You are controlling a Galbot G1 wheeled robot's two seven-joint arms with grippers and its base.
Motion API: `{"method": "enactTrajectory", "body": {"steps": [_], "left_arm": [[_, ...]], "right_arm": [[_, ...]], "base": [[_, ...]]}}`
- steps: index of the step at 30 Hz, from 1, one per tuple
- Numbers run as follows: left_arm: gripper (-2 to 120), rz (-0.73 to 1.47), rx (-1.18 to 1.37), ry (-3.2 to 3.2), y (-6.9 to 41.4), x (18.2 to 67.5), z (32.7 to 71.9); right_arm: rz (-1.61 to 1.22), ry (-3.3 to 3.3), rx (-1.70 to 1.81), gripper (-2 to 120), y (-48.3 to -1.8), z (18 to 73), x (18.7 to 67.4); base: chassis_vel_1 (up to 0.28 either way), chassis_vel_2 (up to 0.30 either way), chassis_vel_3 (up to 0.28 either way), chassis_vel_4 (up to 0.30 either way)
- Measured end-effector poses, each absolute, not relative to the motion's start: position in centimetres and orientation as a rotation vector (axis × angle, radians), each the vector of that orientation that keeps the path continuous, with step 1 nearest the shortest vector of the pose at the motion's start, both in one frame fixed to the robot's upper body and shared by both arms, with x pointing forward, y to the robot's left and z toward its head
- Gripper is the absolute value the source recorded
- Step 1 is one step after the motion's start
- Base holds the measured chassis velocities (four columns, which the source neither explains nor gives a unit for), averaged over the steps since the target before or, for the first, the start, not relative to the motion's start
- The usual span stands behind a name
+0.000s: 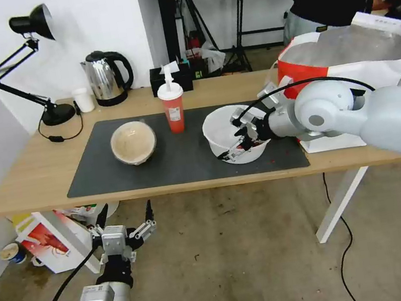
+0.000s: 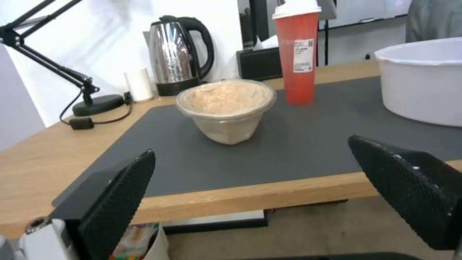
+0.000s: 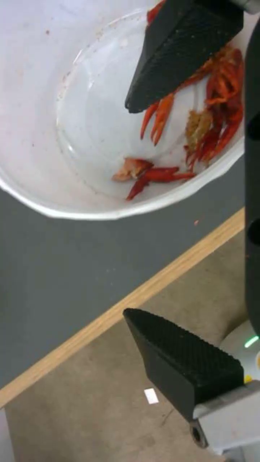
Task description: Pick up the trash from the table and place it into the takeout bag.
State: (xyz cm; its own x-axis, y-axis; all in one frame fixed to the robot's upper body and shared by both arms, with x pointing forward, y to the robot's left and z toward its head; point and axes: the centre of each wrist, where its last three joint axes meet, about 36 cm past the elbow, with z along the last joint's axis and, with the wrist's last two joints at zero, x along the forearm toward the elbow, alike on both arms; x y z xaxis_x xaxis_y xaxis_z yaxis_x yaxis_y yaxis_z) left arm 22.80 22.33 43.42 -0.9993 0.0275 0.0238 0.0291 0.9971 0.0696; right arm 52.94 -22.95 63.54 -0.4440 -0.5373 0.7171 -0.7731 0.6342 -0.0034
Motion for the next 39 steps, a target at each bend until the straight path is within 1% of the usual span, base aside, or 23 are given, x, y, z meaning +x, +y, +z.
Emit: {"method": "enactTrajectory", "body": {"steps": [22,39], "left_arm": [[100,-0.109,-0.044,-3.116,22.3,22.8,43.4],[100,-0.109,-0.044,-3.117,22.3,22.8,43.4]], "right_arm": [[0.409,-2.147,1.009,100,-23.5,62.4,53.6],[0.441,-2.158,0.997,100,-23.8,62.1,54.0]], "base": [[0.000,0.000,0.000,0.000],[0.000,0.000,0.000,0.000]]}}
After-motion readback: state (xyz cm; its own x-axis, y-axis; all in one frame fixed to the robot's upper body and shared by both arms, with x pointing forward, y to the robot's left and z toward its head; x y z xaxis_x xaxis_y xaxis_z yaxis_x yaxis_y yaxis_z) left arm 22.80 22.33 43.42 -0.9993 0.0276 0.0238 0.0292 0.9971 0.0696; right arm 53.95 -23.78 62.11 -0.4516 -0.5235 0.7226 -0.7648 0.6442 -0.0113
